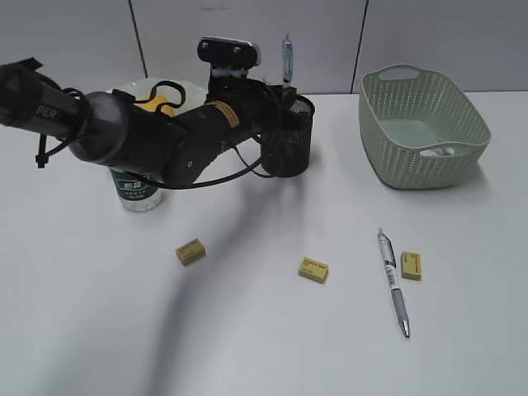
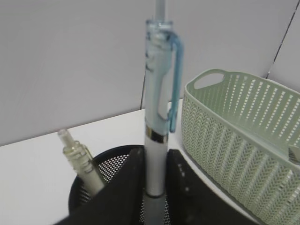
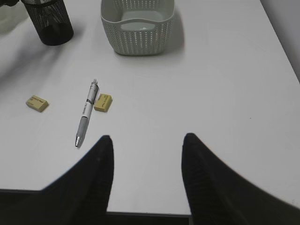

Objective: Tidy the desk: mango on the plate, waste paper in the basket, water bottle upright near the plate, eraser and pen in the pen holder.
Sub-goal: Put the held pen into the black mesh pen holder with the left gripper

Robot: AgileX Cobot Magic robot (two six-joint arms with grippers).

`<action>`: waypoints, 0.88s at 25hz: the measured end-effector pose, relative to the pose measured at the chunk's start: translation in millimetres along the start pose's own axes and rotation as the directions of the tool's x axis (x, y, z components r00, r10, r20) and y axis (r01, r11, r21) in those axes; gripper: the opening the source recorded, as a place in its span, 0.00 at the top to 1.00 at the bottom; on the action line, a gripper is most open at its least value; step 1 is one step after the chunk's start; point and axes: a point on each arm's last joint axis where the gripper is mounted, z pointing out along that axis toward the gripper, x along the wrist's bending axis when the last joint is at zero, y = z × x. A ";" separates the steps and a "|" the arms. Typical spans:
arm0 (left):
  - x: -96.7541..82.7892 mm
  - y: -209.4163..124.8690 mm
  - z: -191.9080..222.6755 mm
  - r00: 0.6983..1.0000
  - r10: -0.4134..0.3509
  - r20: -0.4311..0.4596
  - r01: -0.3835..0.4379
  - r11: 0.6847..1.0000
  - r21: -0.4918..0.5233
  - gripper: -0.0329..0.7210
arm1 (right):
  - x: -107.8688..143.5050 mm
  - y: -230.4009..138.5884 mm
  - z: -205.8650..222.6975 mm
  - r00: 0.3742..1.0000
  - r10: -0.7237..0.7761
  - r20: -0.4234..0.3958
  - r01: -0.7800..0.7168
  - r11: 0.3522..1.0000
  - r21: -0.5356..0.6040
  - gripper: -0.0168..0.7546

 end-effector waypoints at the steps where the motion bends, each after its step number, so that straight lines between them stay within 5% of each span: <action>1: 0.0 0.0 0.0 1.000 0.000 0.000 0.000 1.000 0.000 0.76 | 0.0 0.0 0.0 1.000 0.000 0.000 0.000 1.000 0.000 0.48; 10: 0.3 1.4 3.6 1.000 0.002 -0.011 -0.002 0.999 0.051 0.40 | 0.0 0.0 0.0 1.000 0.000 0.000 0.000 1.000 0.000 0.48; 17: -1.5 8.5 -0.8 1.000 0.030 -0.011 -0.028 0.992 0.121 0.37 | 0.0 0.0 0.0 1.000 0.000 0.000 0.000 1.000 0.000 0.48; 22: -8.8 59.1 -24.9 0.997 0.077 -0.022 -0.071 0.977 0.199 0.37 | 0.0 0.0 0.0 1.000 0.000 0.000 0.000 1.000 0.000 0.48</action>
